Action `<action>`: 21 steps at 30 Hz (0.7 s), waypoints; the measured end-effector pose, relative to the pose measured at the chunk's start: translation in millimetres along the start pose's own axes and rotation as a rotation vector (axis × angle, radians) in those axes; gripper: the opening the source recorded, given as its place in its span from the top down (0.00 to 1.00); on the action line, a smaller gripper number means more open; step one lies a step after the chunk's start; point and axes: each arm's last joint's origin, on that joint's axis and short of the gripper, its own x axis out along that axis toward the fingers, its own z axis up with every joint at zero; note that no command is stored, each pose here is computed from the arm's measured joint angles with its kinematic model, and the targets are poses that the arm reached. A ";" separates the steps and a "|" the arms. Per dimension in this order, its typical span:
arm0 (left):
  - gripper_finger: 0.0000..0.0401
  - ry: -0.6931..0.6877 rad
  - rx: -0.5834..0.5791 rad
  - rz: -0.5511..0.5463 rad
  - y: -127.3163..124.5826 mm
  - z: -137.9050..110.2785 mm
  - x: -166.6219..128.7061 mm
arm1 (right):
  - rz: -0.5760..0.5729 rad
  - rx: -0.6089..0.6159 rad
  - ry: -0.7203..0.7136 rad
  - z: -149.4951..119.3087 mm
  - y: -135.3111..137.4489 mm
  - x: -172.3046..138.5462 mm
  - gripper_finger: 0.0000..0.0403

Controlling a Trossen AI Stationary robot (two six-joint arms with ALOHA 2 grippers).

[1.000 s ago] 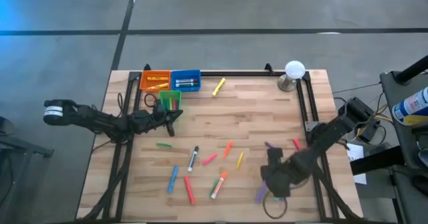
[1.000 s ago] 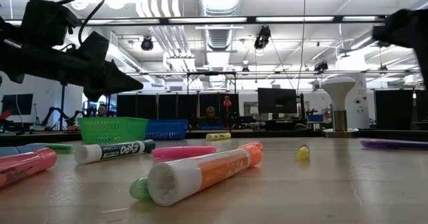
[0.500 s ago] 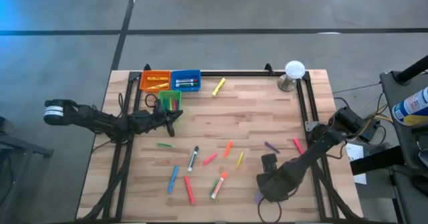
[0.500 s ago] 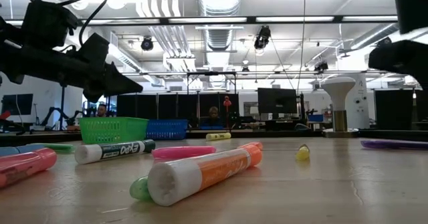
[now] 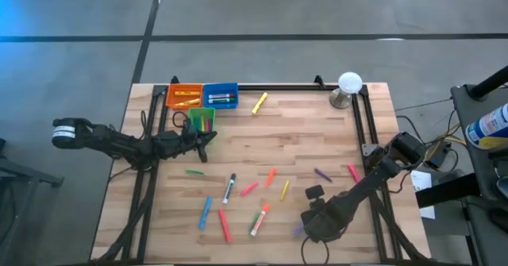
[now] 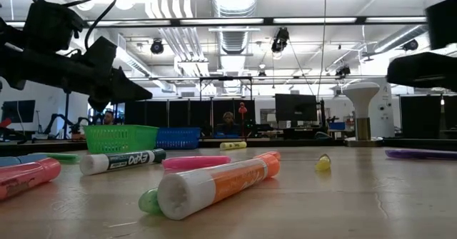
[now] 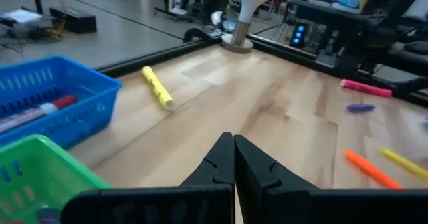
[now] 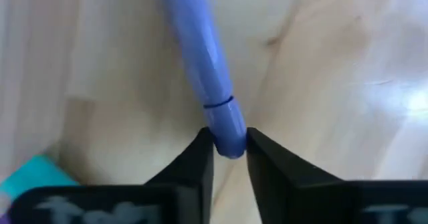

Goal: Pick & Place Markers
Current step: Put the purple highlighter into the orange bin

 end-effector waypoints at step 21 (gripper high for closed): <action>0.80 0.477 -0.067 -0.258 -58.8 26.9 47.4 | -0.433 -0.213 -0.162 65.7 -107.8 -45.9 0.89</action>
